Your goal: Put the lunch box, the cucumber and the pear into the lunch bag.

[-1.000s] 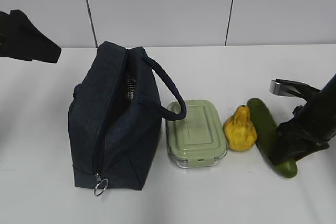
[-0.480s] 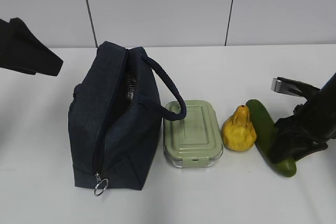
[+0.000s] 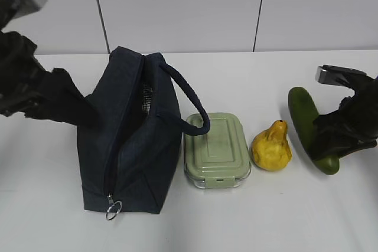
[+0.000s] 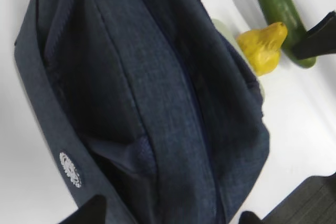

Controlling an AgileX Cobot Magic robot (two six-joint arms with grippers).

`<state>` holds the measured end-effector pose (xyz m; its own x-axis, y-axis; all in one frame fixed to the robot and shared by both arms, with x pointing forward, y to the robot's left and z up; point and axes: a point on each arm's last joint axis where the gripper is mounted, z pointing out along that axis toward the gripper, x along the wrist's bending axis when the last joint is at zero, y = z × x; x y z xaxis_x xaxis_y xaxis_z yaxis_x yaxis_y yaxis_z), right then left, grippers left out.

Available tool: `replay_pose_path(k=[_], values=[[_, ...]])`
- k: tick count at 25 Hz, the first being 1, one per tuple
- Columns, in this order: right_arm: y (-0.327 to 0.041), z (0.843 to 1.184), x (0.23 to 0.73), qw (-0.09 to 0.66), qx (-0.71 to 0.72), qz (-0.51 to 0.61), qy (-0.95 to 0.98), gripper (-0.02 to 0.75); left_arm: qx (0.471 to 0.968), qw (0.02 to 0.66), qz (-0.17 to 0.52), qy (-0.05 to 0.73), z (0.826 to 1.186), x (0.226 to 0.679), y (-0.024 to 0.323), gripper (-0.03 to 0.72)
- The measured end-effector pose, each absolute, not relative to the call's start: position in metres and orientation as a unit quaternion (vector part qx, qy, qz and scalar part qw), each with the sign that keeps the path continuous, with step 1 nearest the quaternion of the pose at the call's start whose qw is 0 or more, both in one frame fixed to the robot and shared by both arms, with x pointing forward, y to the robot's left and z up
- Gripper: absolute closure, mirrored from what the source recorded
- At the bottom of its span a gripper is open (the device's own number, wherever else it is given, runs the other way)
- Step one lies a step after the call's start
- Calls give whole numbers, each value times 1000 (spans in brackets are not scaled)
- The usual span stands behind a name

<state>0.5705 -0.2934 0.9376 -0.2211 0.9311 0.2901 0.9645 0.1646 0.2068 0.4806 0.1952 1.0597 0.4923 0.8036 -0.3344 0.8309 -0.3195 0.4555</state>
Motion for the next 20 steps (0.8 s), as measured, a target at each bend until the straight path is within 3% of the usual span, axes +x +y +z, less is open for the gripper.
replay_pose_path(k=[3,5,6,9,11,15,20], values=[[-294,943,570,38,-621,-179,-762,442,814,279,-30,509,1044,490,188,249],[-294,950,569,29,-621,-184,-761,443,813,267,-37,516,1034,496,186,290],[-294,954,569,21,-621,-189,-760,444,814,260,-39,519,1029,499,186,335],[-292,973,566,2,-622,-218,-752,444,815,251,-40,521,1022,502,185,567],[-285,994,564,-6,-609,-272,-745,444,814,253,-36,521,1022,502,185,647],[-254,1037,556,28,-556,-411,-722,444,811,264,-22,521,1026,504,186,683],[-189,1064,545,99,-472,-528,-699,444,808,278,-6,519,1033,502,187,687]])
